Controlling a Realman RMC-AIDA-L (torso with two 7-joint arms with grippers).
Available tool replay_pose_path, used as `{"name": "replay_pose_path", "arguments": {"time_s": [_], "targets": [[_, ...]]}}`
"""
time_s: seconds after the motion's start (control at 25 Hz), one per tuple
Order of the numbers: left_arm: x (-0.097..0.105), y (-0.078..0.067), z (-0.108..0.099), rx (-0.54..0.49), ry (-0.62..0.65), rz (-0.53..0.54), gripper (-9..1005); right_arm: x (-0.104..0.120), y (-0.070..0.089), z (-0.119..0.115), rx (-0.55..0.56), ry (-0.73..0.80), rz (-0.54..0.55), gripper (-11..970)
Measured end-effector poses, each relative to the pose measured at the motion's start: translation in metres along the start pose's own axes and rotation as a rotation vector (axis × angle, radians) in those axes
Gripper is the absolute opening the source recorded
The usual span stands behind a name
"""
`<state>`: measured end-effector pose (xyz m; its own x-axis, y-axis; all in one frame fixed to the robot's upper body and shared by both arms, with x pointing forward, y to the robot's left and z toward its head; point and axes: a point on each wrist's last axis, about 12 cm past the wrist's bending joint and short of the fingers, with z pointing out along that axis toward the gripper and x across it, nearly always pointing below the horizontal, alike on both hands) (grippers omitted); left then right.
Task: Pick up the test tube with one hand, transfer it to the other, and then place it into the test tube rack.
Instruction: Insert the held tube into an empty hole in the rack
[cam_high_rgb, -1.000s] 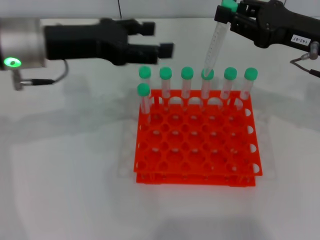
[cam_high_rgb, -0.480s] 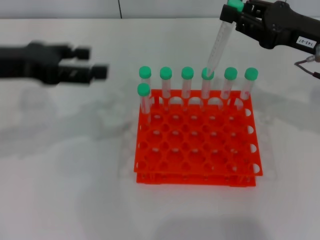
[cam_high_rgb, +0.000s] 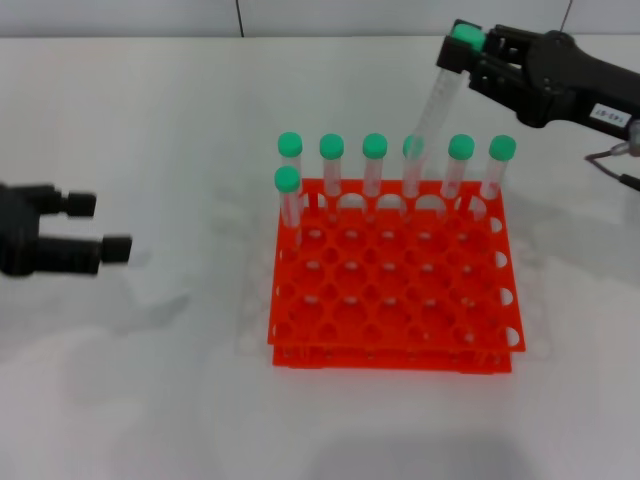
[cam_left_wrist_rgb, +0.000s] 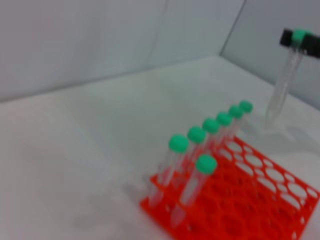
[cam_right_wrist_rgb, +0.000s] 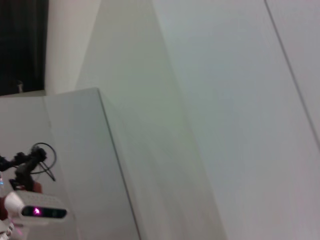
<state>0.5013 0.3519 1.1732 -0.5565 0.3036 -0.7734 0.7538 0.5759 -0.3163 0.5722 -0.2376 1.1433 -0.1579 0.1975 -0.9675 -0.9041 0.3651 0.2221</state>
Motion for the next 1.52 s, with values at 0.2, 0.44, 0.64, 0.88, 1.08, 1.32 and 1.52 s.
{"name": "replay_pose_path", "arguments": {"time_s": [0.2, 0.44, 0.64, 0.88, 1.08, 1.32, 1.52], "targets": [[0.010, 0.000, 0.002, 0.005, 0.071, -0.002, 888, 0.002, 0.004, 0.008, -0.026, 0.003, 0.004, 266], [0.014, -0.002, 0.006, 0.013, 0.080, 0.034, 888, 0.010, 0.012, 0.023, -0.056, 0.011, -0.012, 266], [0.016, -0.002, 0.011, 0.032, 0.078, 0.053, 888, 0.019, 0.016, 0.035, -0.058, 0.028, -0.036, 265], [0.019, -0.001, 0.013, 0.046, 0.080, 0.063, 888, 0.028, 0.019, 0.050, -0.023, 0.036, -0.085, 265], [0.018, -0.001, 0.014, 0.053, 0.082, 0.068, 888, 0.033, 0.017, 0.058, 0.015, 0.052, -0.121, 266], [0.018, -0.005, 0.020, 0.081, 0.085, 0.062, 888, 0.038, 0.017, 0.058, 0.043, 0.043, -0.164, 266], [0.022, -0.006, 0.026, 0.101, 0.092, 0.049, 888, 0.043, 0.016, 0.056, 0.069, 0.038, -0.176, 266]]}}
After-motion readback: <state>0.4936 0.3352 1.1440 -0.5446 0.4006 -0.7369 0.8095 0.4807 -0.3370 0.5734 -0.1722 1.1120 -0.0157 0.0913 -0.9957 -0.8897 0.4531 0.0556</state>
